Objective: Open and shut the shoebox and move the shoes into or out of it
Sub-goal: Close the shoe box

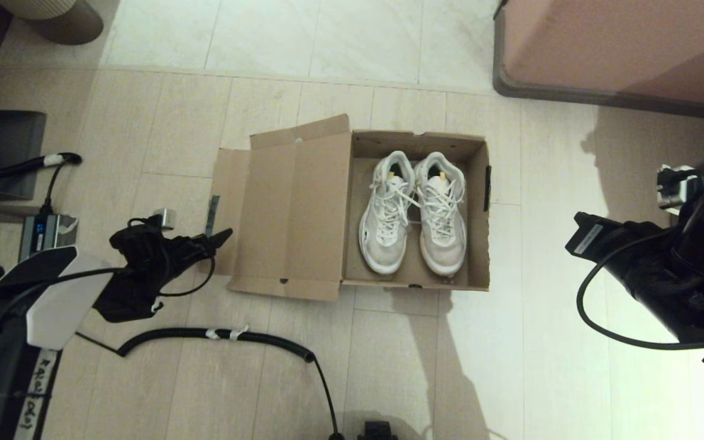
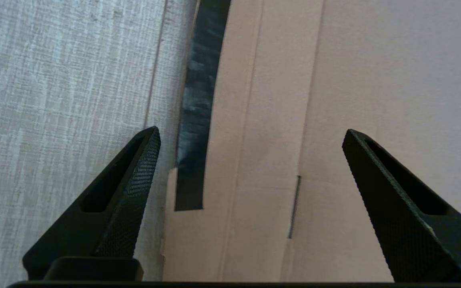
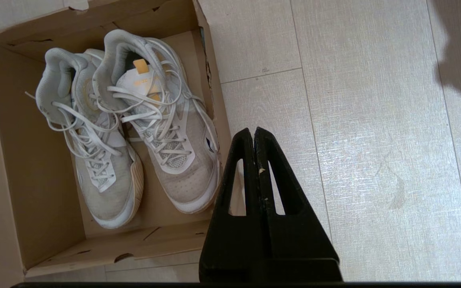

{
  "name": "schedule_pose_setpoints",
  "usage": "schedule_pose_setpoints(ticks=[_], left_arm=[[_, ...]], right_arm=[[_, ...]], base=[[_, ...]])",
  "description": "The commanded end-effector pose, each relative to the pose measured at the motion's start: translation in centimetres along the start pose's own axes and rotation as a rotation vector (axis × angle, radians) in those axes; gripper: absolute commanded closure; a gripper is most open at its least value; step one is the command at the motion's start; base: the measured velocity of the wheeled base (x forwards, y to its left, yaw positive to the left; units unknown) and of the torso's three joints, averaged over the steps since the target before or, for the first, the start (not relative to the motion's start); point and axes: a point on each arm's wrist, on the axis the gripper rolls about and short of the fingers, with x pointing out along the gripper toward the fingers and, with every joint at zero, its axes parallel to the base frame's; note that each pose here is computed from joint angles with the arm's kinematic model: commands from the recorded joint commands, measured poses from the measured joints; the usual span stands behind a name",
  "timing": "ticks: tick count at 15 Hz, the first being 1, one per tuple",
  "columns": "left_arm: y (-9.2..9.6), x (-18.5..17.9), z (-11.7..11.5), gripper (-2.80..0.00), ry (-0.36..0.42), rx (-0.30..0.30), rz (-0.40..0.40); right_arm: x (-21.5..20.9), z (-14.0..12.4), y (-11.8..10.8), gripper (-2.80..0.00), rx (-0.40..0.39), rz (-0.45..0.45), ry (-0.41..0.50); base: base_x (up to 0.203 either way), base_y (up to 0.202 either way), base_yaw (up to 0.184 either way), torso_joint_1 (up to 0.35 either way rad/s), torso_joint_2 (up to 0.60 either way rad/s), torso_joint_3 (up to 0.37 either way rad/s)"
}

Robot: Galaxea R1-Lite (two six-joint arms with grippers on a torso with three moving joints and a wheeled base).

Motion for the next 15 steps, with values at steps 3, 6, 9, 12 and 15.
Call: schedule_pose_setpoints(ticks=[3, 6, 9, 12, 15], left_arm=[[-0.5, 0.5, -0.6, -2.8, 0.002, -0.014, -0.018], [-1.0, 0.2, 1.4, -2.8, -0.032, -0.075, -0.02], [-1.8, -0.8, 5.4, -2.8, -0.098, -0.148, -0.011], [-2.5, -2.1, 7.4, -2.8, -0.112, -0.156, -0.01], [-2.5, -2.8, 8.0, -2.8, -0.11, -0.165, -0.001]], right_arm=[[0.0, -0.1, 0.0, 0.0, -0.001, -0.002, 0.001], [0.2, -0.4, -0.1, 0.0, -0.005, -0.003, 0.011], [1.6, -3.1, -0.7, 0.0, -0.027, -0.028, 0.097], [4.7, -6.3, -2.3, 0.0, -0.024, -0.069, 0.096], [7.6, -9.3, -4.9, 0.0, -0.031, -0.123, 0.072]], base=[[0.0, 0.0, 0.0, 0.0, 0.0, 0.0], [0.0, 0.0, 0.0, 0.0, 0.0, 0.0], [0.0, 0.0, 0.0, 0.0, 0.0, 0.0], [0.0, 0.0, 0.0, 0.0, 0.0, 0.0], [0.0, 0.0, 0.0, 0.0, 0.0, 0.0]])
